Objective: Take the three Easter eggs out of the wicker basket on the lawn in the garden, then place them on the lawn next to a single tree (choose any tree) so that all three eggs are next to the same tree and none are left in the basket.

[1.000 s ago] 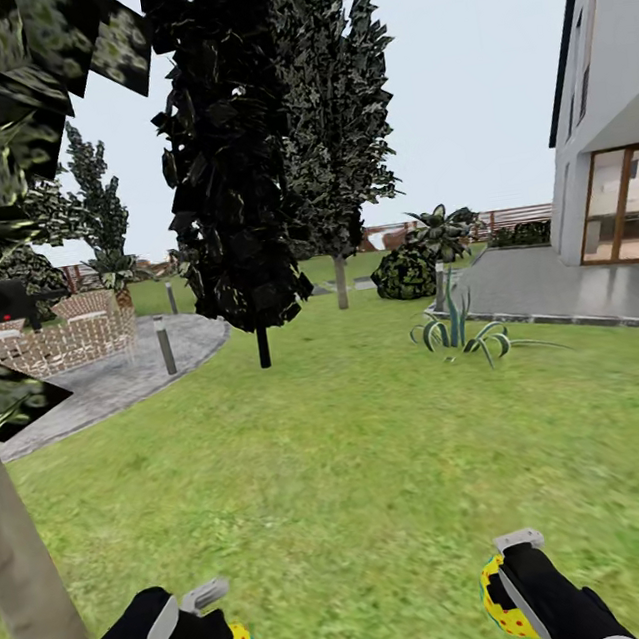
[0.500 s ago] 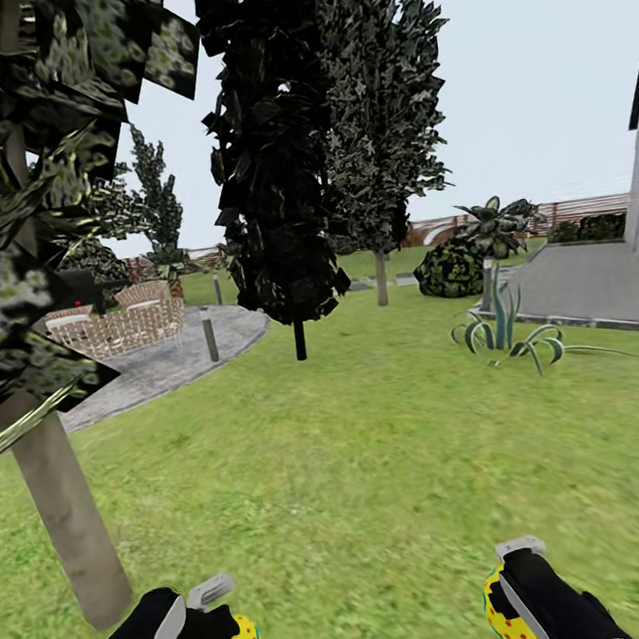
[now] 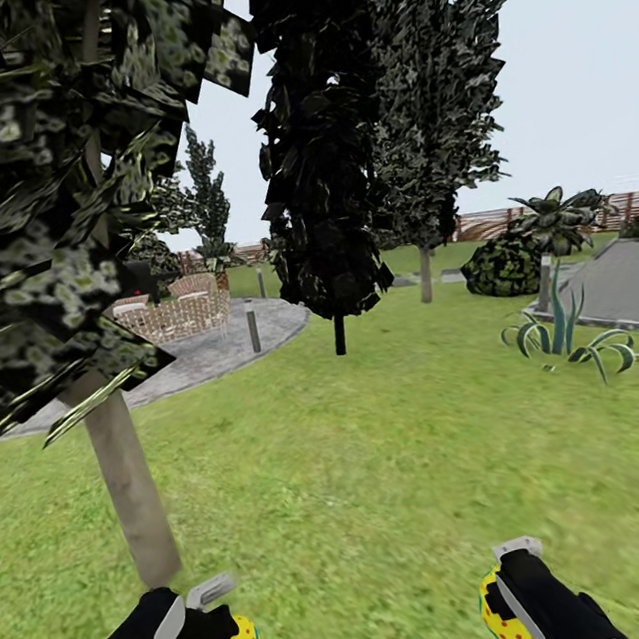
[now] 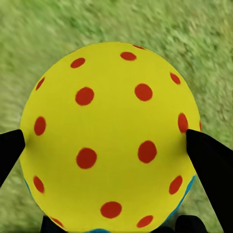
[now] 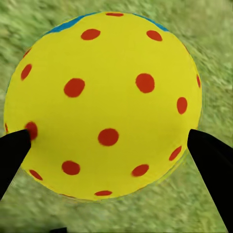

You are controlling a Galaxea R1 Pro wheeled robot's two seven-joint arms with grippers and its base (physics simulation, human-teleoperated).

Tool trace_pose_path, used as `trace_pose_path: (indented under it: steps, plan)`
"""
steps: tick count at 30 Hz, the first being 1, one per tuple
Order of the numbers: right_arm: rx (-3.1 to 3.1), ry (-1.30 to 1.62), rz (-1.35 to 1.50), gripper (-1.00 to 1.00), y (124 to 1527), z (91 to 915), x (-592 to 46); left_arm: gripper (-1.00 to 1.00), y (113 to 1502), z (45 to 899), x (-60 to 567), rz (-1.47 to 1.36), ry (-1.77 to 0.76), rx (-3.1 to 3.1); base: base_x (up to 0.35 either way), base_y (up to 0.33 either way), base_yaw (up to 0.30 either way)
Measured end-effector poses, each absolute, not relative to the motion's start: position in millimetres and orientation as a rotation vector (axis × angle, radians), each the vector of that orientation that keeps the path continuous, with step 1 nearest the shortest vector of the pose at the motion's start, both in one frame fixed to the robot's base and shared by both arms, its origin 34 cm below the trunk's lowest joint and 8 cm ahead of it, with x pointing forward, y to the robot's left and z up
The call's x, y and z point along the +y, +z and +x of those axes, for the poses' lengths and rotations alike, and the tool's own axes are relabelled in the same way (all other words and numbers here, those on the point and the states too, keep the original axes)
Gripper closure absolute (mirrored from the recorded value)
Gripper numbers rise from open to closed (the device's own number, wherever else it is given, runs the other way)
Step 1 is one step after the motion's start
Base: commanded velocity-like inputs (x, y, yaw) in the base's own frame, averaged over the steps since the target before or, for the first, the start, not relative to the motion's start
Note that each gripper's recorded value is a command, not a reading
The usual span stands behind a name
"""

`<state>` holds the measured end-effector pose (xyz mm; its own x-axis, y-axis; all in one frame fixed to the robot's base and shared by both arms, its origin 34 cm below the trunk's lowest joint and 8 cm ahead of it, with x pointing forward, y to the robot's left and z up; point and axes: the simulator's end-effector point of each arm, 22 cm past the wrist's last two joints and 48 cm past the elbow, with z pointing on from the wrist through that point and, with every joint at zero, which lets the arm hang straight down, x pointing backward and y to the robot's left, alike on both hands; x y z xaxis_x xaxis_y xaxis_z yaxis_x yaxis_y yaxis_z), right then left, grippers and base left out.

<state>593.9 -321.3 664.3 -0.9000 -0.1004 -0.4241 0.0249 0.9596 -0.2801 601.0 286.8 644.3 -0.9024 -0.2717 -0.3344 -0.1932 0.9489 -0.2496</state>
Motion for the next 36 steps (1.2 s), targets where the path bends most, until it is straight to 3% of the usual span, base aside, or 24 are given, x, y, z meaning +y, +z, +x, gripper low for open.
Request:
trace_pose_path:
  steps: [23, 36]
  plan:
    - [2.683, -0.388, -0.060, 1.00, 657.6, 588.1, -319.8, 1.00, 644.3, 601.3, 284.6, -0.336, -0.302, 2.731, 0.000, -0.002, 0.291]
    - [2.684, -0.384, -0.061, 1.00, 657.5, 588.2, -317.7, 1.00, 643.8, 601.2, 276.8, -0.331, -0.316, 2.732, 0.000, -0.311, 0.291]
